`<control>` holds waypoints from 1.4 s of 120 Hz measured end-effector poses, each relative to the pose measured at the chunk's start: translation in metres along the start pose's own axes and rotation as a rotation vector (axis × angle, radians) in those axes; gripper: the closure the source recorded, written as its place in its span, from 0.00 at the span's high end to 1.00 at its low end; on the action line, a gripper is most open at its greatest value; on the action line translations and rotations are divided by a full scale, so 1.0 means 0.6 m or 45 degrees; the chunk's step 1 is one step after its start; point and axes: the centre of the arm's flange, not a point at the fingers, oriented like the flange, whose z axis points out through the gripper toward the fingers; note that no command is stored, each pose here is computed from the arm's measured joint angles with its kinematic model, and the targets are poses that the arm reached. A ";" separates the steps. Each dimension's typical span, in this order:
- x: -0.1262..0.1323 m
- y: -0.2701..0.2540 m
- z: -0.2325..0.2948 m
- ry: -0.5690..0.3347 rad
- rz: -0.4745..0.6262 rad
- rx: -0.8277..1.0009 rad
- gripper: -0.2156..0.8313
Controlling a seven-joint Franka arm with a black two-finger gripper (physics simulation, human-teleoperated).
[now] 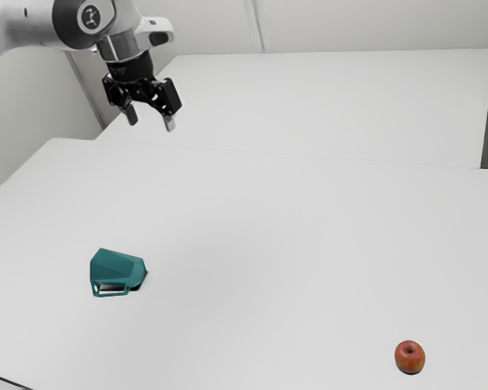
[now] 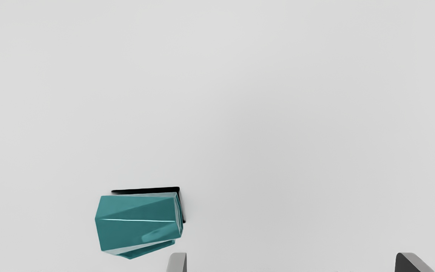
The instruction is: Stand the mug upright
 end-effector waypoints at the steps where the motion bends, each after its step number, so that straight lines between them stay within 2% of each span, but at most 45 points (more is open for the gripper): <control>1: -0.002 0.000 0.000 -0.001 -0.001 0.000 0.79; 23: -0.055 -0.010 0.017 -0.042 -0.035 -0.044 0.79; 64: -0.083 -0.136 0.164 -0.235 -0.236 -0.239 0.79; 95: -0.077 -0.242 0.253 -0.195 -0.192 -0.395 0.79; 117: -0.096 -0.321 0.295 -0.142 -0.154 -0.452 0.79; 168: -0.156 -0.474 0.446 -0.120 -0.137 -0.621 0.79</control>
